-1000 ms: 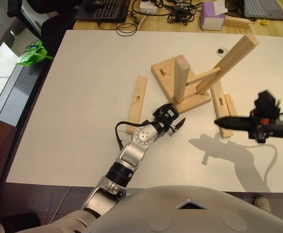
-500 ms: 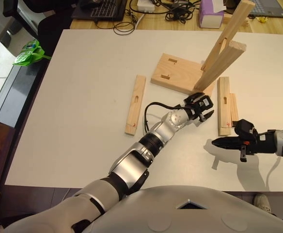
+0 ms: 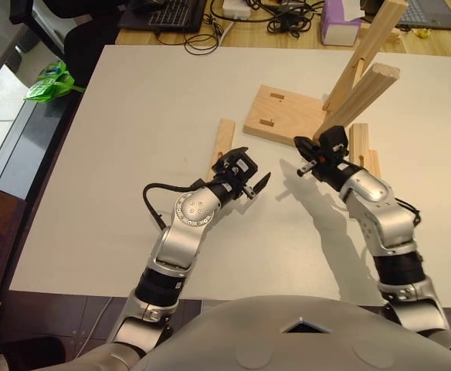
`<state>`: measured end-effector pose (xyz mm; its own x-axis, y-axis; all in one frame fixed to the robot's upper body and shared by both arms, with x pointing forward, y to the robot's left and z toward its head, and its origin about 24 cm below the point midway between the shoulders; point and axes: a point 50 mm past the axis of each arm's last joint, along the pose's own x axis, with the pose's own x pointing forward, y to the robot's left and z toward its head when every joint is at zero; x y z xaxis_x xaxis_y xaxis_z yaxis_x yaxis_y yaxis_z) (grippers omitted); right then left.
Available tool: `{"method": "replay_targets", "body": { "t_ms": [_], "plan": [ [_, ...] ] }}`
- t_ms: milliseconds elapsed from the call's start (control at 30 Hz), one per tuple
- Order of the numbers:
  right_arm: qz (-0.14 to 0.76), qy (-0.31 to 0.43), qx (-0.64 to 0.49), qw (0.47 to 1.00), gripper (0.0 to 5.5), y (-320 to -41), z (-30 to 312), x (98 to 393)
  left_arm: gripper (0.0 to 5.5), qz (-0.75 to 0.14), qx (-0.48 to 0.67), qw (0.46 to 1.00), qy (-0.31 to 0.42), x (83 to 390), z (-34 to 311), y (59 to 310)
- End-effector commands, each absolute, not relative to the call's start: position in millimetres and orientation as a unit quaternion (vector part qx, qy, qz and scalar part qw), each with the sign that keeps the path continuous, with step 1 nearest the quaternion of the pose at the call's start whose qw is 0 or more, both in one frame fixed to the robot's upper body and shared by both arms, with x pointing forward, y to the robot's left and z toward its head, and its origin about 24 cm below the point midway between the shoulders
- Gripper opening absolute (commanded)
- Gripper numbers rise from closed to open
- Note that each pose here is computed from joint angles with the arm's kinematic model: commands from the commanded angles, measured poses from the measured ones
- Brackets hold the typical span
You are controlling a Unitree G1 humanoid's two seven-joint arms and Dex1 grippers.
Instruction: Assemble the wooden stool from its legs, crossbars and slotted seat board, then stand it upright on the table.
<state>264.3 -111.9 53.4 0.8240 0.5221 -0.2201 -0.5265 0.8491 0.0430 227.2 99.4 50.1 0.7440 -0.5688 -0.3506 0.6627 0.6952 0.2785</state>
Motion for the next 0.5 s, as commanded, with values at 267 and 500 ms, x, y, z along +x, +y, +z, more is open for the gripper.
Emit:
{"method": "replay_targets", "body": {
  "t_ms": [267,500],
  "plan": [
    [0.046,0.118,-0.039,0.991,0.03,-122,44,304,4.03,-0.331,0.181,0.921,0.100,233,55,89],
    [-0.064,0.133,-0.049,0.988,0.03,-173,42,294,4.03,-0.326,0.183,0.923,0.096,236,54,91]
  ]
}}
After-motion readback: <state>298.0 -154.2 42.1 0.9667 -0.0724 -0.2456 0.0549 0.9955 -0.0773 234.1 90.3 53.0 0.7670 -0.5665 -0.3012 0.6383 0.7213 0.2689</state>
